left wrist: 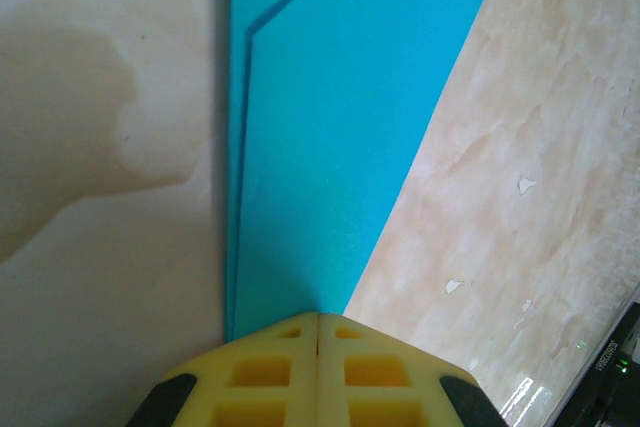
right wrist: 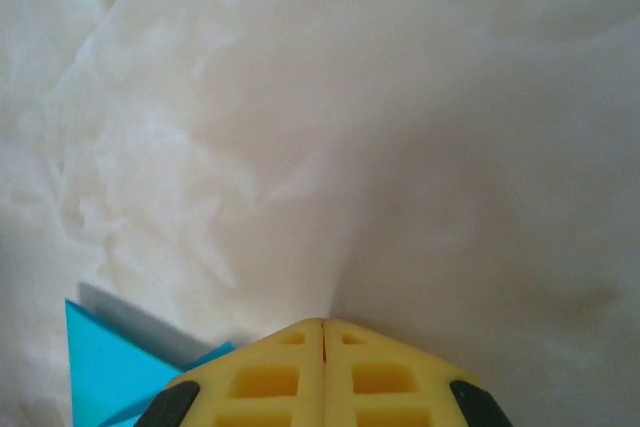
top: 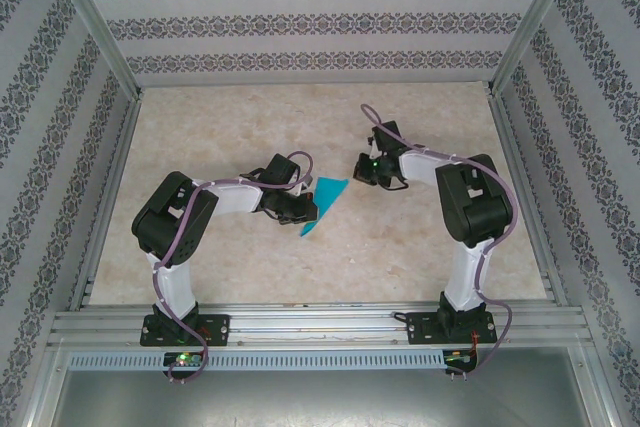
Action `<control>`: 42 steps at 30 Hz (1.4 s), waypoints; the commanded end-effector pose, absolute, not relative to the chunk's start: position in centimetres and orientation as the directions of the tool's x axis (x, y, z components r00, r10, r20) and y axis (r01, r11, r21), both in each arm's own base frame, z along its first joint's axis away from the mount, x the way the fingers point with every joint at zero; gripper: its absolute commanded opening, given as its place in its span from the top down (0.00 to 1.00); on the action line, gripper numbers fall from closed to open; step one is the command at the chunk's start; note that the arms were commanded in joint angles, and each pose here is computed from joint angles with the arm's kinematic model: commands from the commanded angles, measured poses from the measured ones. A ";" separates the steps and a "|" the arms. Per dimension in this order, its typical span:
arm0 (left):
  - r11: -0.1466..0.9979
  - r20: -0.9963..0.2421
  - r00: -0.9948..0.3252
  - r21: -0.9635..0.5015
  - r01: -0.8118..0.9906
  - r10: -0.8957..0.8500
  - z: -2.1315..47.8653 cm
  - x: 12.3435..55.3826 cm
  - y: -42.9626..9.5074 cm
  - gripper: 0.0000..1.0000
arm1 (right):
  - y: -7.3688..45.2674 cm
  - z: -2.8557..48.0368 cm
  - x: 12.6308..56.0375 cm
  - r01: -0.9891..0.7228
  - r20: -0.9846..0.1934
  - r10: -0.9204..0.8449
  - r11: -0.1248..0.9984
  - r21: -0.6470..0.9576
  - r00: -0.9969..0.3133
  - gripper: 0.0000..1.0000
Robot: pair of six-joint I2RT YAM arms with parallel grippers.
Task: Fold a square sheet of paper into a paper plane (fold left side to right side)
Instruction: Fold the wing for the fifth time at the center of the table.
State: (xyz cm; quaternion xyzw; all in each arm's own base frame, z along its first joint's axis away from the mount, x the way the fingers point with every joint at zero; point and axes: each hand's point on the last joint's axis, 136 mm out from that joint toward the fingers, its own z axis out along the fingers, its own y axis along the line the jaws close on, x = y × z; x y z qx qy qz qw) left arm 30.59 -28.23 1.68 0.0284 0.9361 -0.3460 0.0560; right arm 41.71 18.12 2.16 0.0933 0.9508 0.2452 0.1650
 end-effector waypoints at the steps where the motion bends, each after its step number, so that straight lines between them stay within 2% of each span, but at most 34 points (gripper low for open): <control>1: 0.895 0.017 -1.000 -0.447 -0.007 0.000 -3.9 27.1 -23.7 1.00 | 17.6 4.2 42.6 0.074 -0.313 0.250 0.873 0.482 -0.916 1.00; 6: 0.893 0.009 -1.000 -0.451 -0.005 -0.001 -3.7 27.1 -23.8 1.00 | 19.5 7.5 40.8 0.036 -0.312 0.253 0.825 0.564 -0.916 1.00; 12: 0.892 -0.001 -1.000 -0.453 -0.003 -0.003 -3.4 27.2 -23.7 1.00 | 24.5 7.3 36.1 0.046 -0.197 0.237 0.740 0.671 -0.951 1.00; 17: 0.892 0.000 -1.000 -0.453 -0.001 -0.002 -3.4 27.2 -23.7 1.00 | 27.5 6.0 34.2 0.073 -0.128 0.233 0.694 0.716 -0.964 1.00; 36: 0.880 -0.011 -1.000 -0.475 0.003 -0.002 -2.8 27.6 -24.2 1.00 | 28.1 0.7 31.9 0.147 -0.020 0.210 0.749 0.646 -0.978 1.00; 42: 0.834 -0.057 -0.998 -0.551 0.020 -0.014 -0.2 28.5 -25.7 0.97 | 26.7 -1.9 30.5 0.172 0.025 0.194 0.792 0.586 -0.981 1.00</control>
